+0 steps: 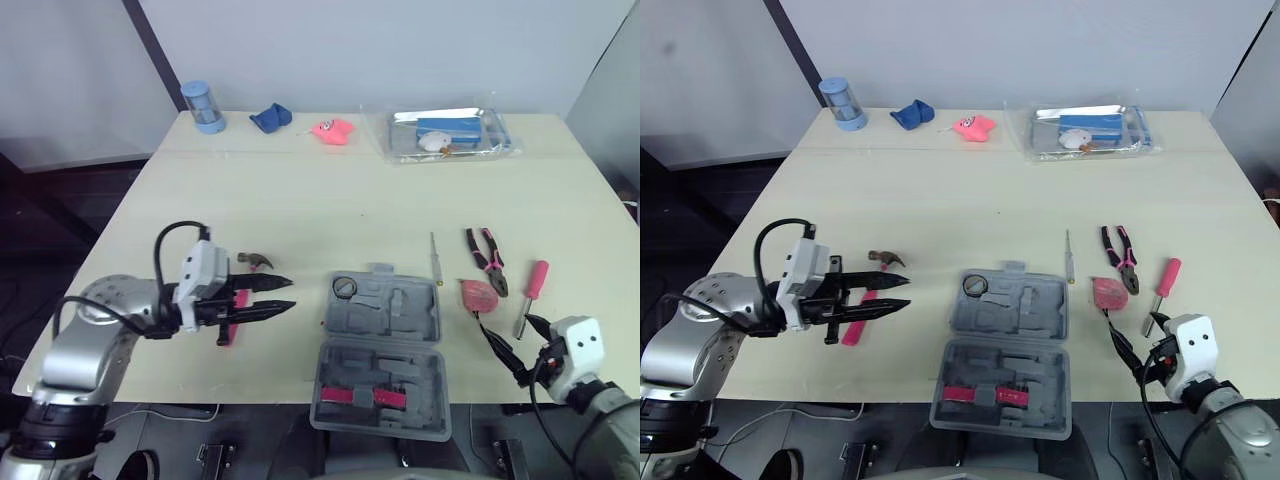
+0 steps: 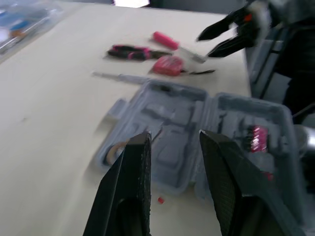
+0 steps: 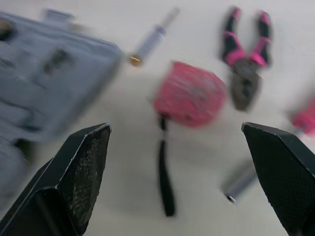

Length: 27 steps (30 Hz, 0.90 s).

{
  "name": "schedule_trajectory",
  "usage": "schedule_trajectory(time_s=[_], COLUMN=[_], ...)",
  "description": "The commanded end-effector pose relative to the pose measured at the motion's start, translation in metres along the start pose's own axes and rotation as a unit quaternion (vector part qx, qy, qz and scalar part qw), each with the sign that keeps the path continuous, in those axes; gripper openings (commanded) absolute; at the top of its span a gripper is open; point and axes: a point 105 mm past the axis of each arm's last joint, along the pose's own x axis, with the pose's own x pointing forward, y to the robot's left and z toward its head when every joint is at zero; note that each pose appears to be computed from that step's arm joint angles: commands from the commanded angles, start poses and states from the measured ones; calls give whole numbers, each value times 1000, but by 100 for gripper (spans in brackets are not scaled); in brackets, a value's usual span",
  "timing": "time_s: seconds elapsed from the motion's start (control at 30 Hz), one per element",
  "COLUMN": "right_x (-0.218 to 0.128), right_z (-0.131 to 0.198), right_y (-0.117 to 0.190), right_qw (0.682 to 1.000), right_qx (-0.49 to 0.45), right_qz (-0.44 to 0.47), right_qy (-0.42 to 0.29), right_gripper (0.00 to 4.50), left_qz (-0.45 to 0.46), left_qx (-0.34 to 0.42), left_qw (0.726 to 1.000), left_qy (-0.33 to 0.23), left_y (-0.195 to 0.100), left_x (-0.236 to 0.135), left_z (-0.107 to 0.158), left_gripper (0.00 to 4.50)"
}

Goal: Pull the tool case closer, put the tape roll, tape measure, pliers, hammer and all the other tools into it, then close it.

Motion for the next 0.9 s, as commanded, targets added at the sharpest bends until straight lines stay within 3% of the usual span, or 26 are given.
schedule_trajectory(time_s=[0.03,0.53,0.67,0.77,0.83,0.9], right_x=[5,31,37,40,40,41], right_z=[-2,-28,-30,-31,-31,-32], right_y=[2,9,8,8,8,8], right_qw=[1000,998,998,998,999,999], right_qx=[-9,28,26,23,14,12], right_qz=[-23,-52,-52,-51,-47,-46], right_qy=[4,22,17,17,16,16], right_gripper=[450,450,322,190,79,26], left_qz=[-47,-107,-104,-102,-101,-101], left_qx=[24,39,39,39,40,40], left_qw=[999,994,994,994,994,994], left_qy=[-7,1,1,2,1,-1], left_y=[-9,-27,-26,-25,-25,-25], left_x=[6,13,13,12,12,12], left_z=[16,20,19,18,18,19], left_gripper=[164,164,169,169,169,169])
